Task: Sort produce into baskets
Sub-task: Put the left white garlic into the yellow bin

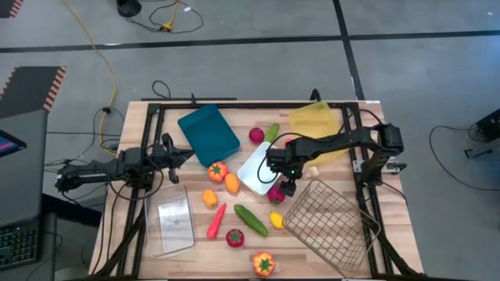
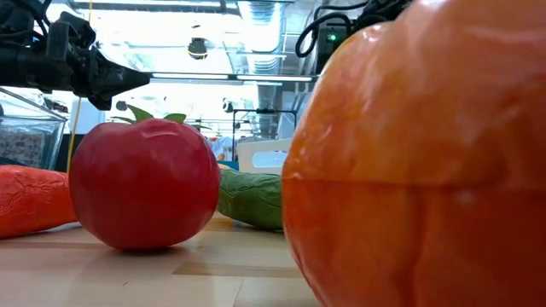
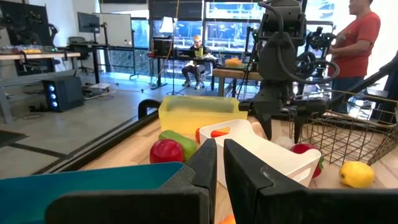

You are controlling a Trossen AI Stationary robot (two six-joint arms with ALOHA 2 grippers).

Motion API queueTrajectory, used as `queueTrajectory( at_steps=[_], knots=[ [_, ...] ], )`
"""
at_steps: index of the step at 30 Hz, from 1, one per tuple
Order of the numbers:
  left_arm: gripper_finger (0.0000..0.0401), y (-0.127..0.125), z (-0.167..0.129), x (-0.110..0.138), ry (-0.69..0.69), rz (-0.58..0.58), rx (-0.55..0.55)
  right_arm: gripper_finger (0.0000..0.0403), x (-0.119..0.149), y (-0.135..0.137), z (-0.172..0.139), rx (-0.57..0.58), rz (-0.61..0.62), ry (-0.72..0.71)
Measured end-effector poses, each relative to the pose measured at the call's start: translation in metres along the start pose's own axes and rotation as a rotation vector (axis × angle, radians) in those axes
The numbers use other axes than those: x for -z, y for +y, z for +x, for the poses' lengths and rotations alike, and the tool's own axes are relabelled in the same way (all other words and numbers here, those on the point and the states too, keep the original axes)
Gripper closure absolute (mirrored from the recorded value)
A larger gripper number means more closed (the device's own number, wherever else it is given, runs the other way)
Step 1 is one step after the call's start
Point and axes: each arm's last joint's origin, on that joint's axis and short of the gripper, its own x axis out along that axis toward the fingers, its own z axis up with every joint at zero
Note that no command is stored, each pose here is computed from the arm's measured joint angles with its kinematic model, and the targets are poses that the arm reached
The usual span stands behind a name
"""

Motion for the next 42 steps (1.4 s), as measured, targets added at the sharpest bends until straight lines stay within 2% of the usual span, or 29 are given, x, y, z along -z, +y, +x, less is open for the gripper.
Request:
queueTrajectory(
  at_steps=[10,21,31,36,42],
  knots=[
    [0.0383,0.0,0.0,0.0,0.0,0.0,0.0,0.0096,0.004,-0.004,0.012,0.003,0.004,0.031],
    [0.0383,0.0,0.0,0.0,0.0,0.0,0.0,0.013,0.005,-0.005,0.014,0.005,0.006,0.036],
    [0.0383,0.0,0.0,0.0,0.0,0.0,0.0,0.0137,0.005,-0.005,0.011,0.003,0.007,0.033],
    [0.0383,0.0,0.0,0.0,0.0,0.0,0.0,0.0138,0.007,-0.005,-0.006,-0.007,0.011,0.005],
    [0.0383,0.0,0.0,0.0,0.0,0.0,0.0,0.0139,0.011,-0.006,-0.043,-0.039,0.007,-0.096]
  ],
)
